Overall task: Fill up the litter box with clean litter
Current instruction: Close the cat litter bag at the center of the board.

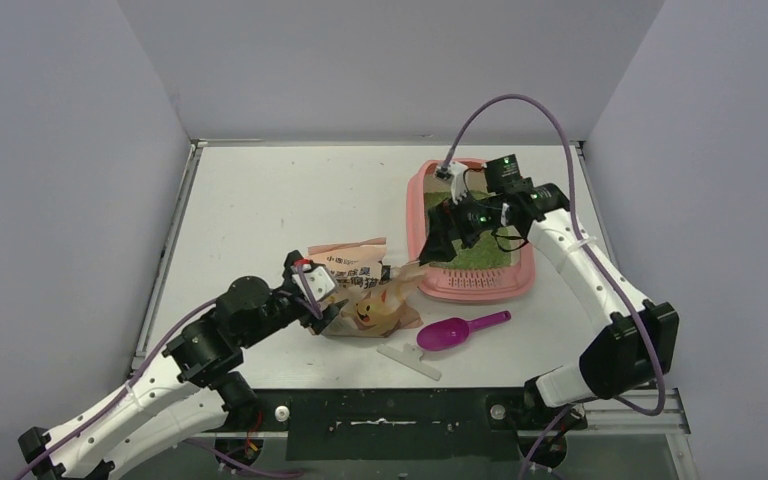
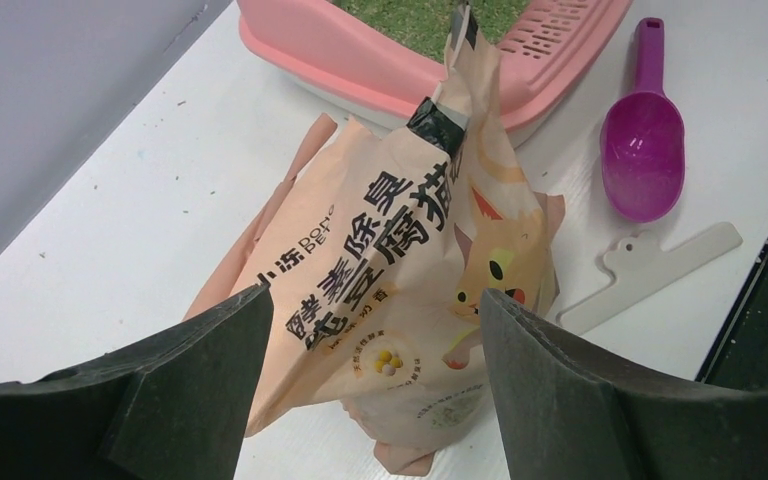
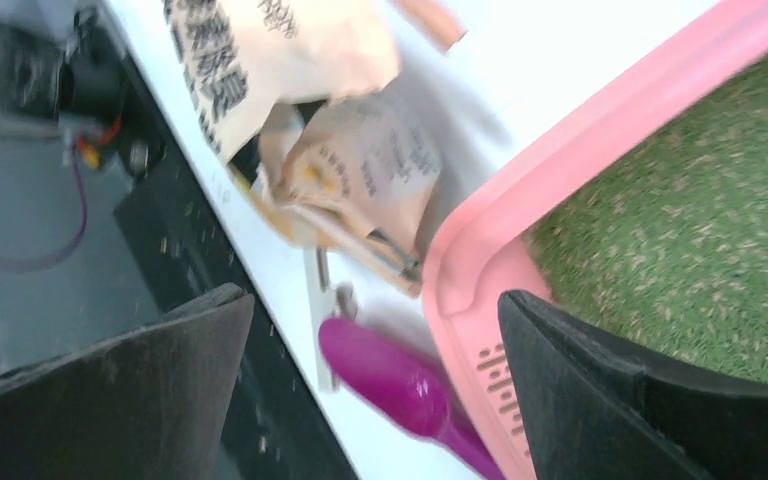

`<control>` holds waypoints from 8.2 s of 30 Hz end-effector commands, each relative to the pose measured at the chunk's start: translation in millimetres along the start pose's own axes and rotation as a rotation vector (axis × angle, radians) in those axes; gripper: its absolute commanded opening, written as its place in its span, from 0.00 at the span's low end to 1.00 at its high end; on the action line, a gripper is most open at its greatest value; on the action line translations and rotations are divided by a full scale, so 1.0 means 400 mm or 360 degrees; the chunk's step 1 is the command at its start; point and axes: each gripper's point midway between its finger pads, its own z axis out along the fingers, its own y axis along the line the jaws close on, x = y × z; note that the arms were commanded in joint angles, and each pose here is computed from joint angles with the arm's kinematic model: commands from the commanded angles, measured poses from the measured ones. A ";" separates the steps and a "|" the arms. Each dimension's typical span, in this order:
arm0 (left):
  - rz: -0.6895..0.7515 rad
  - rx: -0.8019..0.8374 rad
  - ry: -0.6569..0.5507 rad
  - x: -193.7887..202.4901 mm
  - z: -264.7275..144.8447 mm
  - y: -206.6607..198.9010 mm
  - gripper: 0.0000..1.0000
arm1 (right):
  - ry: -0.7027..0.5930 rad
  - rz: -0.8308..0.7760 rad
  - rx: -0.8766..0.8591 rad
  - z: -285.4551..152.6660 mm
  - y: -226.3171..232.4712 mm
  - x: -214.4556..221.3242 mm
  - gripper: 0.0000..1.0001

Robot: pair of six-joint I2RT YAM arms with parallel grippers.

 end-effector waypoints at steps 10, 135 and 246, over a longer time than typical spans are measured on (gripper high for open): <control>-0.0194 -0.0195 -0.0244 -0.014 -0.036 0.031 0.73 | -0.0303 -0.0330 -0.0086 0.076 0.059 -0.067 0.98; 0.0519 0.0362 0.0670 0.172 0.055 0.088 0.44 | -0.0479 -0.1554 0.0218 0.274 0.161 -0.024 0.00; -0.0871 -0.0304 -0.0019 0.011 -0.005 0.133 0.84 | -0.0467 0.0640 -0.0932 0.181 0.358 -0.170 0.58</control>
